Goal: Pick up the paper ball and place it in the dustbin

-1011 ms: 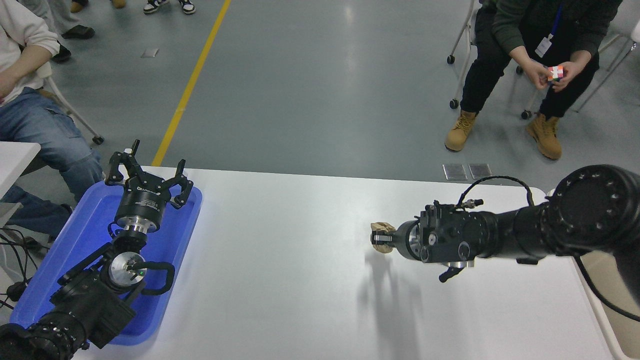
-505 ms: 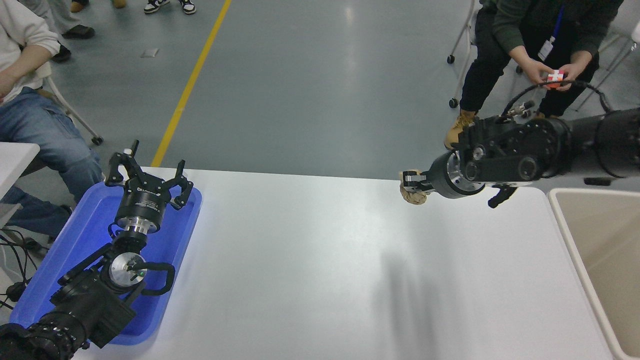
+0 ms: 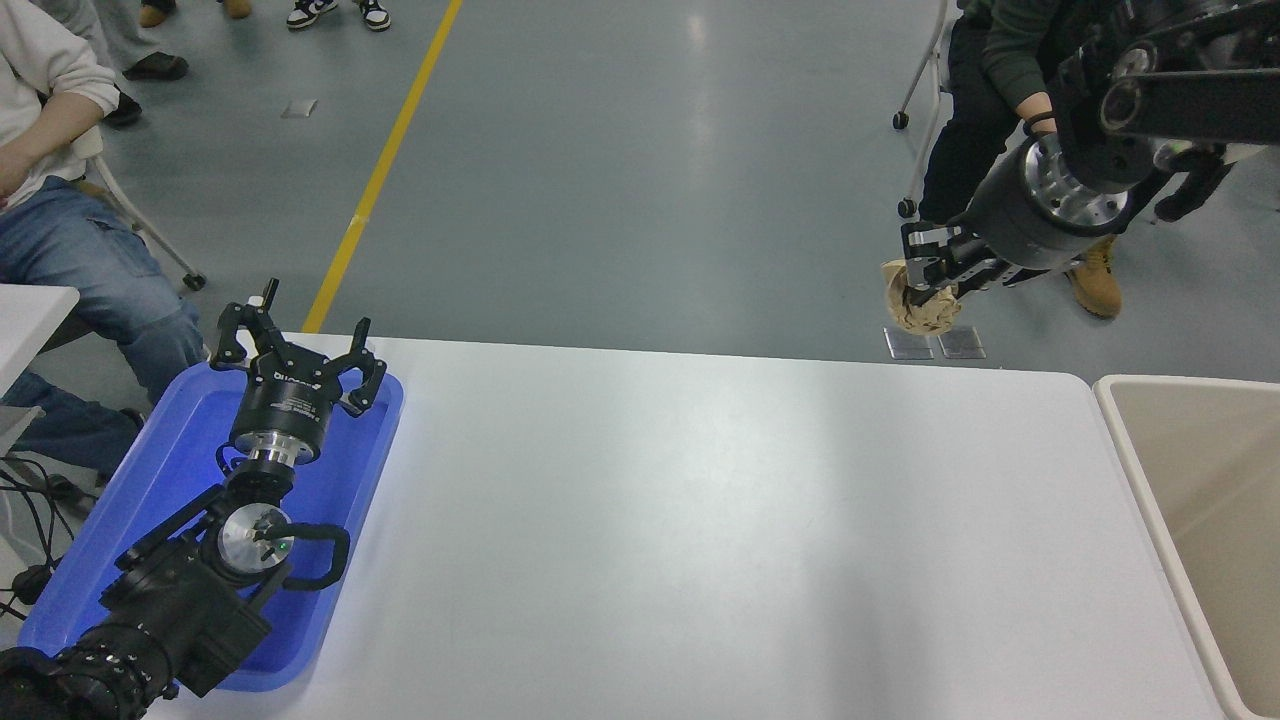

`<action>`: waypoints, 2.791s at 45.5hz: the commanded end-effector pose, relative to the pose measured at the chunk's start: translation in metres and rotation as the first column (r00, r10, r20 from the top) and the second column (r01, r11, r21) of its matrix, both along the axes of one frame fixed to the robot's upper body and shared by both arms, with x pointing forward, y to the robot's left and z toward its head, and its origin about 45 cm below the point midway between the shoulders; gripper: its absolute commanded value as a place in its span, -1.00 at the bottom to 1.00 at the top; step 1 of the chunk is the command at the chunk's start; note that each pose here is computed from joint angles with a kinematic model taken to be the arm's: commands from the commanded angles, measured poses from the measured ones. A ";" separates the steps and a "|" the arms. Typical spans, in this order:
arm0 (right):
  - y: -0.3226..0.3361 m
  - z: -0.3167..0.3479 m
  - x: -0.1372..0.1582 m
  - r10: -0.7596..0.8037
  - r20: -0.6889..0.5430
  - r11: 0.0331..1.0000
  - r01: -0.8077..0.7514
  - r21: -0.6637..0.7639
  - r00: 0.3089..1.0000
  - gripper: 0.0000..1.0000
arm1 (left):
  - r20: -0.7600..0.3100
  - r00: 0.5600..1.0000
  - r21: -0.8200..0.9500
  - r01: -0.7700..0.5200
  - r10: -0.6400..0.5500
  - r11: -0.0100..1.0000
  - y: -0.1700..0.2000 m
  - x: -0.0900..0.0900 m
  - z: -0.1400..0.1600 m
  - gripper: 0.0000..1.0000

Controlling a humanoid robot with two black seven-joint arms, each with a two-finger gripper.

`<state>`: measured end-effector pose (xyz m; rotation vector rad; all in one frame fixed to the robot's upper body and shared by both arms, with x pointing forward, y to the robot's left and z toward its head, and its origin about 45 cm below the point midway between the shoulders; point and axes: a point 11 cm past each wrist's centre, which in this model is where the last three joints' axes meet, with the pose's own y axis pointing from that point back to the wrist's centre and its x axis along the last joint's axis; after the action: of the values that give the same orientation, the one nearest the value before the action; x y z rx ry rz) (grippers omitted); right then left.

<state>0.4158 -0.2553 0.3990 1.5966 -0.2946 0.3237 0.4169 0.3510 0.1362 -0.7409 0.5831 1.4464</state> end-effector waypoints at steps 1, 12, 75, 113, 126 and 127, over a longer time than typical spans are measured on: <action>-0.003 0.048 -0.006 0.005 0.031 1.000 -0.006 0.015 1.000 -1.00 | 0.000 1.000 0.000 0.000 0.000 1.000 0.000 0.000 0.000 1.00; -0.002 0.045 -0.010 0.009 0.018 1.000 -0.010 0.016 1.000 -1.00 | 0.000 1.000 0.000 0.000 0.000 1.000 0.000 0.000 0.000 1.00; -0.333 -0.150 -0.053 -0.573 0.411 0.696 0.686 -0.213 0.709 -1.00 | 0.000 1.000 0.000 0.000 0.000 1.000 0.000 0.000 0.000 1.00; -0.365 -0.265 -0.115 -0.532 0.610 0.598 0.771 -0.220 0.587 -1.00 | 0.000 1.000 0.000 0.000 0.000 1.000 0.000 0.000 0.000 1.00; -0.343 -0.312 -0.138 -0.552 0.587 0.598 0.772 -0.216 0.592 -1.00 | 0.000 1.000 0.000 0.000 0.000 1.000 0.000 0.000 0.000 1.00; -0.342 -0.314 -0.139 -0.554 0.583 0.598 0.771 -0.218 0.594 -1.00 | 0.000 1.000 0.000 0.000 0.000 1.000 0.000 0.000 0.000 1.00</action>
<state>0.2994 -0.6130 0.1226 0.7942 -1.1172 0.1597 0.4169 0.3510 0.1362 -0.7412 0.5831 1.4464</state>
